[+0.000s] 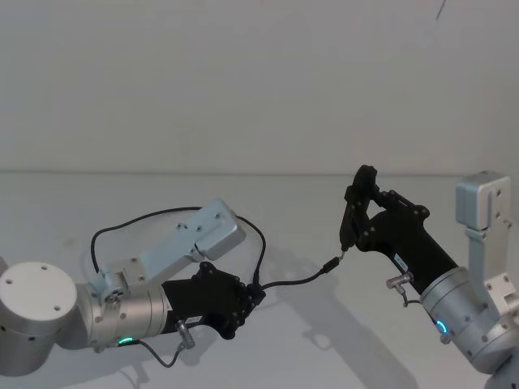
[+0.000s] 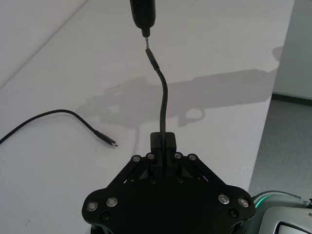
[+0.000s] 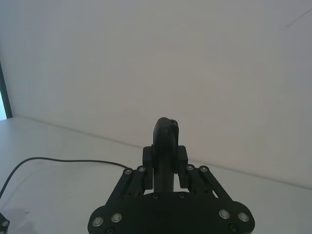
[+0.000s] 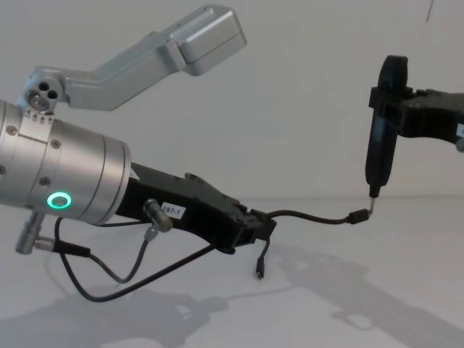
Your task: Pick up the data cable with the one hand.
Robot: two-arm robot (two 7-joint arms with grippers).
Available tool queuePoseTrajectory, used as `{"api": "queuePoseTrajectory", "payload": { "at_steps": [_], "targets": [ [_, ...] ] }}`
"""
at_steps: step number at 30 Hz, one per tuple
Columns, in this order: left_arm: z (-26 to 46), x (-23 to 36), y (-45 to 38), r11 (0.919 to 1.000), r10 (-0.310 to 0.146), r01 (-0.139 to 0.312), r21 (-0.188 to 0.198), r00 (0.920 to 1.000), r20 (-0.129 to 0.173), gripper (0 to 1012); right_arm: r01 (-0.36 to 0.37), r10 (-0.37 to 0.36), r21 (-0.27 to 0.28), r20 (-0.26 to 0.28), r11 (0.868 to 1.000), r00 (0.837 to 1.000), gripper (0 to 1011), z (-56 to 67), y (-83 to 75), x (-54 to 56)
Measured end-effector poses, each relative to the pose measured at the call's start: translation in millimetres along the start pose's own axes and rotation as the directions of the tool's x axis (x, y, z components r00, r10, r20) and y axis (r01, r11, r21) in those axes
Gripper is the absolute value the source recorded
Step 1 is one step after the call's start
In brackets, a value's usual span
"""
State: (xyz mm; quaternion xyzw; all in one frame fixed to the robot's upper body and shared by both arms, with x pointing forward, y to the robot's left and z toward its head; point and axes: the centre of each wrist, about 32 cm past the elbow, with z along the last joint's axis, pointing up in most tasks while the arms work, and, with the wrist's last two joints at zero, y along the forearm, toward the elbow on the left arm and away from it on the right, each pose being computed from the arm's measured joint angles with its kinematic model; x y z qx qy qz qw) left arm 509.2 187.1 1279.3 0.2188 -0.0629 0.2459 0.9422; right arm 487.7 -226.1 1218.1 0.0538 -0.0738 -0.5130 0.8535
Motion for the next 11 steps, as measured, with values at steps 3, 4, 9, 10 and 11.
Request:
{"api": "queuePoseTrajectory", "payload": {
  "at_steps": [3,4,9,10,11],
  "targets": [
    [0.0,0.0,0.0,1.0,0.0,0.0,0.0,1.0,0.0,37,0.0,0.0,-0.001,-0.003,1.0,1.0,279,-0.3,0.1,0.1],
    [0.0,0.0,0.0,1.0,0.0,0.0,0.0,1.0,0.0,37,0.0,0.0,-0.002,-0.004,1.0,1.0,279,-0.3,0.2,0.1],
    [0.0,0.0,0.0,1.0,0.0,0.0,0.0,1.0,0.0,37,0.0,0.0,-0.003,-0.008,1.0,1.0,279,-0.5,0.4,0.1],
    [0.0,0.0,0.0,1.0,0.0,0.0,0.0,1.0,0.0,37,0.0,0.0,-0.003,-0.008,1.0,1.0,279,-0.5,0.5,0.1],
    [0.0,0.0,0.0,1.0,0.0,0.0,0.0,1.0,0.0,37,0.0,0.0,-0.003,-0.009,1.0,1.0,279,-0.6,0.6,0.1]
  ]
}}
